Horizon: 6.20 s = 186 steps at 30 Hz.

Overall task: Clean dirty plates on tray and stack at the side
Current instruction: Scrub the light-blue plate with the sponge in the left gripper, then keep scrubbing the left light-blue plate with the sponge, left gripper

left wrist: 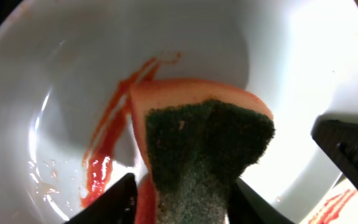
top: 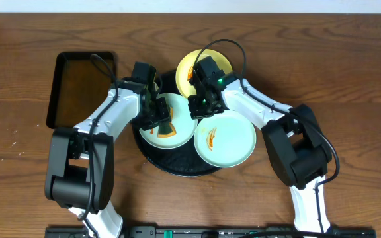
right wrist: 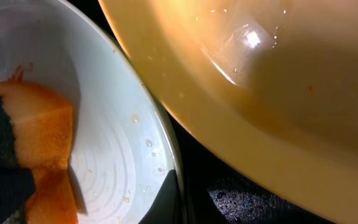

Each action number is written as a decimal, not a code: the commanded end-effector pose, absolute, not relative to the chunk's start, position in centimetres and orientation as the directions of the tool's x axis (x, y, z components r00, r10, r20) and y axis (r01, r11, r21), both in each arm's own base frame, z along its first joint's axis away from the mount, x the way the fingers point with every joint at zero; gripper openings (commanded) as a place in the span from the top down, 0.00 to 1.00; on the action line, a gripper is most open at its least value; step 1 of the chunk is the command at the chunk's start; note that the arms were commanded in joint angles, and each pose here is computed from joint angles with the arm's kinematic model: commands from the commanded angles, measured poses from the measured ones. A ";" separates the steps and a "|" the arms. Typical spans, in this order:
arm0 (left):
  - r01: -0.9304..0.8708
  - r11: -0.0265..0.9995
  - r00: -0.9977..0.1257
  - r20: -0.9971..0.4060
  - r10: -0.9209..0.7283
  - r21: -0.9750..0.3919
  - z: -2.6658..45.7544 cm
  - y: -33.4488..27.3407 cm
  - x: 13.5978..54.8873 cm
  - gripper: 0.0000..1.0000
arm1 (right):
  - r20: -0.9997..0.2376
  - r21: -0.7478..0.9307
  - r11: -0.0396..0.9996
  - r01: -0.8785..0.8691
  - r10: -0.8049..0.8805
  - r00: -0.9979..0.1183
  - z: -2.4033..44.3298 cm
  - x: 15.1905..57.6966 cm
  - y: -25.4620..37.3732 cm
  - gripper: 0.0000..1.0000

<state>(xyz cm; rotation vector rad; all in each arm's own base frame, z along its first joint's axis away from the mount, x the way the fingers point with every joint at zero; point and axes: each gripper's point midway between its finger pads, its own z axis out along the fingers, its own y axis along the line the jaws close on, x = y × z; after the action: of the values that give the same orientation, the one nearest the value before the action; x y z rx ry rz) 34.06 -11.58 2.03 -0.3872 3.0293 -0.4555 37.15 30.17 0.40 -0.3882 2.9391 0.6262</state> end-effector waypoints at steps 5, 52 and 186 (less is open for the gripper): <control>-0.215 0.924 -0.970 -0.037 -0.239 -0.316 2.9 -11.8 34.1 0.59 | -0.160 0.354 0.882 -0.312 -0.272 -0.949 -0.8 36.2 30.5 0.99; -0.118 0.967 -0.985 -0.099 -0.144 -0.225 -0.3 -12.1 32.9 0.87 | -0.159 0.350 0.883 -0.313 -0.273 -0.949 -0.8 36.2 30.5 0.99; -0.265 0.964 -0.941 -0.219 -0.259 -0.002 3.9 -7.1 34.0 0.92 | -0.161 0.345 0.883 -0.319 -0.279 -0.947 -0.8 36.2 30.4 0.99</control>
<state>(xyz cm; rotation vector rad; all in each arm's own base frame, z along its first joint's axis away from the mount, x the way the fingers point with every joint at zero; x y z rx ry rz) 34.51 -5.01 4.25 -0.3918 2.8448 0.2180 37.00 30.85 0.46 -0.4453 2.9142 0.6221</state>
